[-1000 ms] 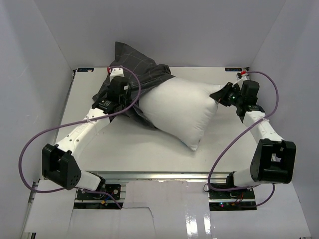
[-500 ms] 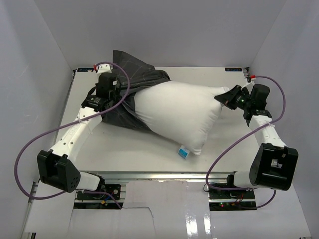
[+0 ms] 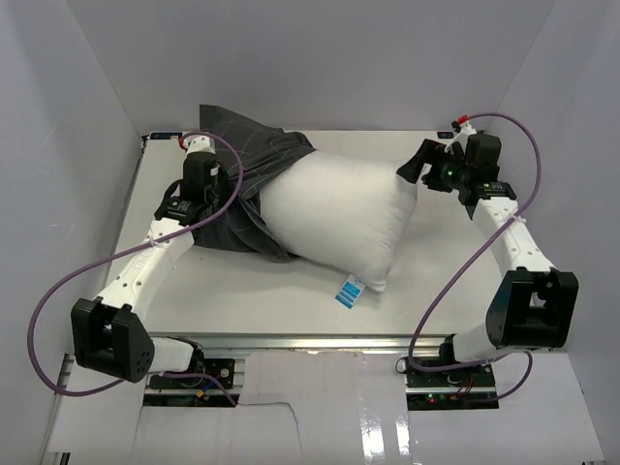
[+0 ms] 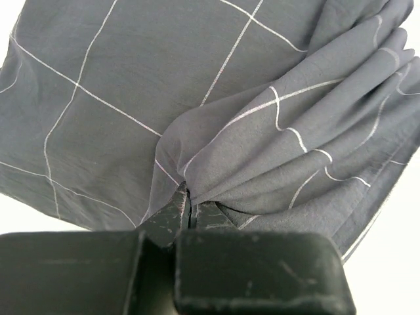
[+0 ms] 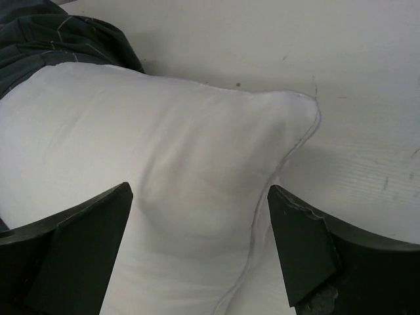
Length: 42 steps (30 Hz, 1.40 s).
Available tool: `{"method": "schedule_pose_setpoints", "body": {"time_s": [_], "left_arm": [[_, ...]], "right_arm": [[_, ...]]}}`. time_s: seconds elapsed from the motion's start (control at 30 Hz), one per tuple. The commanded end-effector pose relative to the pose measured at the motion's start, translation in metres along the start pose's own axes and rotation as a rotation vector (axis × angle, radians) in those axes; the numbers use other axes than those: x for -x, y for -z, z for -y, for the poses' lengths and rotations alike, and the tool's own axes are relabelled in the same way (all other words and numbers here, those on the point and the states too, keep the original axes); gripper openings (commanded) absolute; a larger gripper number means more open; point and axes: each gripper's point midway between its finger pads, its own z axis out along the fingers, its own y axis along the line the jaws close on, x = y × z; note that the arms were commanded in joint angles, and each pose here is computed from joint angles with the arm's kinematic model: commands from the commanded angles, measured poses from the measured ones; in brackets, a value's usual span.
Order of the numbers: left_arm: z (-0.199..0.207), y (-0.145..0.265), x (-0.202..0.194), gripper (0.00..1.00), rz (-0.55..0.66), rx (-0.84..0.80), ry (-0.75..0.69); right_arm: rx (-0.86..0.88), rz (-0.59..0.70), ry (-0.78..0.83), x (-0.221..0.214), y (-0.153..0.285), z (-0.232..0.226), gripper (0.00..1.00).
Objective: Remove the pillowcase from the pillow
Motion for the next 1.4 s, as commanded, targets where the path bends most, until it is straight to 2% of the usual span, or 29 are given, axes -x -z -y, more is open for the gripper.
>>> {"method": "schedule_pose_setpoints", "body": {"time_s": [0.0, 0.1, 0.17, 0.23, 0.27, 0.33, 0.43, 0.6, 0.73, 0.77, 0.8, 0.83, 0.93, 1.03, 1.07, 1.13, 1.17, 1.23, 1.27, 1.3, 1.33, 1.37], "left_arm": [[0.006, 0.006, 0.013, 0.0, 0.047, -0.019, 0.036], [0.012, 0.004, 0.022, 0.0, 0.065, -0.042, 0.021], [0.018, 0.001, 0.02, 0.0, 0.04, -0.065, 0.005], [0.025, 0.0, 0.018, 0.0, 0.023, -0.101, -0.001], [0.03, 0.001, 0.015, 0.0, 0.009, -0.127, 0.0], [0.028, -0.001, 0.007, 0.0, -0.01, -0.127, 0.01], [0.025, 0.003, -0.001, 0.0, -0.01, -0.137, 0.016], [0.028, 0.009, 0.0, 0.0, -0.002, -0.158, 0.021], [0.028, 0.01, 0.003, 0.0, 0.001, -0.153, 0.021], [0.028, 0.01, 0.002, 0.0, -0.001, -0.153, 0.019], [0.028, 0.009, 0.002, 0.0, -0.003, -0.154, 0.021], [0.027, 0.01, 0.001, 0.0, -0.005, -0.15, 0.02], [0.027, 0.013, 0.002, 0.0, 0.0, -0.153, 0.027], [0.031, 0.017, 0.005, 0.0, 0.008, -0.174, 0.039], [0.033, 0.019, 0.005, 0.0, 0.004, -0.189, 0.041], [0.035, 0.024, 0.007, 0.0, 0.011, -0.205, 0.046], [0.037, 0.027, 0.008, 0.0, 0.012, -0.216, 0.047], [0.037, 0.032, 0.01, 0.0, 0.02, -0.22, 0.048], [0.038, 0.037, 0.013, 0.0, 0.031, -0.23, 0.047], [0.037, 0.04, 0.014, 0.0, 0.03, -0.231, 0.035], [0.038, 0.042, 0.014, 0.03, 0.026, -0.237, 0.027], [0.039, 0.046, 0.014, 0.22, 0.023, -0.245, 0.019]], "right_arm": [[-0.066, 0.104, 0.208, 0.043, 0.034, -0.023, 0.9], [0.031, 0.137, 0.39, 0.04, 0.053, -0.067, 0.91], [0.15, 0.091, 0.5, 0.007, 0.049, -0.104, 0.93], [0.239, 0.113, 0.737, -0.021, 0.052, -0.148, 0.96], [0.246, 0.081, 0.817, -0.049, 0.047, -0.15, 0.96], [0.266, 0.13, 1.036, -0.075, 0.05, -0.178, 0.92], [0.271, 0.074, 1.22, -0.118, 0.042, -0.181, 0.9], [0.244, -0.051, 1.339, -0.163, 0.019, -0.168, 0.9], [0.171, -0.021, 1.423, -0.182, -0.002, -0.164, 0.9], [0.147, 0.066, 1.451, -0.172, -0.007, -0.172, 0.9], [0.099, 0.075, 1.48, -0.176, -0.016, -0.164, 0.9], [-0.005, 0.078, 1.503, -0.172, -0.02, -0.15, 0.9], [-0.076, 0.042, 1.519, -0.177, -0.04, -0.137, 0.9], [-0.114, 0.056, 1.477, -0.175, -0.05, -0.133, 0.95], [-0.115, 0.064, 1.465, -0.175, -0.052, -0.134, 0.99], [-0.165, 0.13, 1.426, -0.161, -0.052, -0.135, 0.71], [-0.191, 0.146, 1.417, -0.158, -0.052, -0.131, 0.5], [-0.192, 0.208, 1.385, -0.15, -0.05, -0.137, 0.35], [-0.181, 0.225, 1.369, -0.147, -0.047, -0.14, 0.16], [-0.181, 0.237, 1.352, -0.144, -0.045, -0.143, 0.08], [-0.184, 0.249, 1.328, -0.14, -0.043, -0.144, 0.08], [-0.181, 0.269, 1.316, -0.134, -0.038, -0.148, 0.08]]}}
